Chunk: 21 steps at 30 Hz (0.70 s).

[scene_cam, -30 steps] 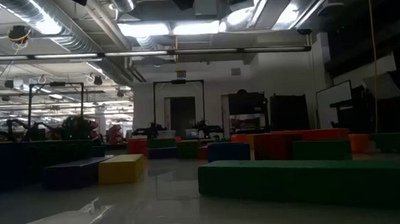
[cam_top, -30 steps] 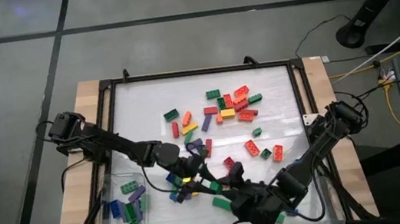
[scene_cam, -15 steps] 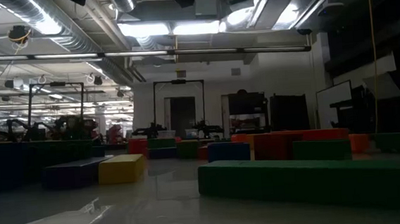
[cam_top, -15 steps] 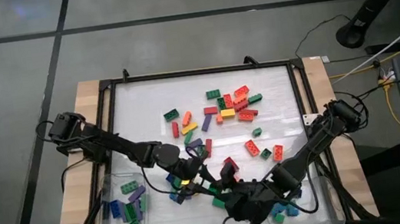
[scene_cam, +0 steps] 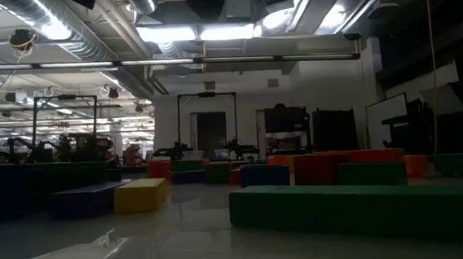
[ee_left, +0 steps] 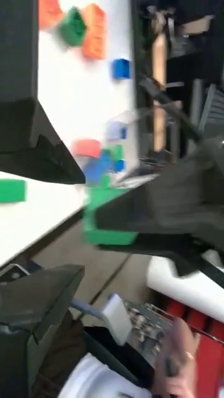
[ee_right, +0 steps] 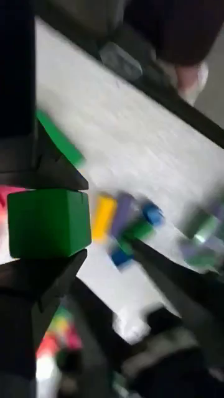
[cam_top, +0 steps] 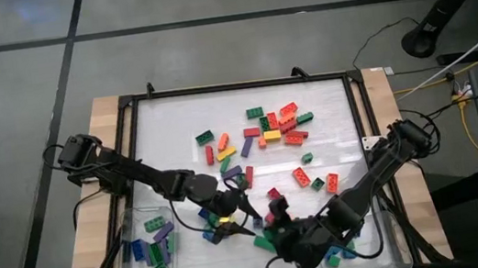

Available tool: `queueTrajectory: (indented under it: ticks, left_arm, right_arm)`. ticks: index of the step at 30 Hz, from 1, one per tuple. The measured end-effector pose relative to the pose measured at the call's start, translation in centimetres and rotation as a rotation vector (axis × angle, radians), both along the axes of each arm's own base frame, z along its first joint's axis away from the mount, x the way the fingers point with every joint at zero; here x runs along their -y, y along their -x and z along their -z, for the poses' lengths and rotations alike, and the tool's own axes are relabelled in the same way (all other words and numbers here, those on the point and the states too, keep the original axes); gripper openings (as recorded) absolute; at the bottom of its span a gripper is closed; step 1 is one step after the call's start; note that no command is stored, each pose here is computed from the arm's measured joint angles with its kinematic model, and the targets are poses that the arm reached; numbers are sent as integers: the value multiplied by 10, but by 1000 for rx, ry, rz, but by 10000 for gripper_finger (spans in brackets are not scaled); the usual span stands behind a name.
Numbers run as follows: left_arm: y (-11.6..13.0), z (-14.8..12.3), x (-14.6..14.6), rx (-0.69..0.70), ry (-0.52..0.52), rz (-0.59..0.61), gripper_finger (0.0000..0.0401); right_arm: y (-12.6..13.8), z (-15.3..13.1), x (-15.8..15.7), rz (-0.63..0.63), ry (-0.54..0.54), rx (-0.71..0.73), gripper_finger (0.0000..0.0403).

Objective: Sort blocks by size
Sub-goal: Put the small green block into the right transparent bin

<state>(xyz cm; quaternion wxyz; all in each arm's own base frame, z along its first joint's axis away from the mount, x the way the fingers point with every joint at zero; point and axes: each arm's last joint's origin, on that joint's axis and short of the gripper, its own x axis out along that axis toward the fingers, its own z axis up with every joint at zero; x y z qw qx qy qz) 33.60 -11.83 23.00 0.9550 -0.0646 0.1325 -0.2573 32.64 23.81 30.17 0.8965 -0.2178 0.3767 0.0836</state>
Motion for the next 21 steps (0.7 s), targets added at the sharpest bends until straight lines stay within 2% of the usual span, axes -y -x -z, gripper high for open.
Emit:
queueTrajectory:
  ticks: [5, 10, 15, 21]
  left_arm:
    - [4, 14, -2, -144, -46, -1, 223]
    - [10, 26, -3, -298, -63, -14, 223]
    - [14, 34, -5, -421, -38, -58, 223]
    - [20, 42, -7, -538, -39, -95, 223]
  right_arm:
    - [19, -1, -1, 98, -169, -229, 135]
    - [50, 5, -13, 288, -242, -420, 137]
    - [79, 21, -30, 439, -269, -479, 140]
    - [105, 39, -46, 481, -266, -521, 150]
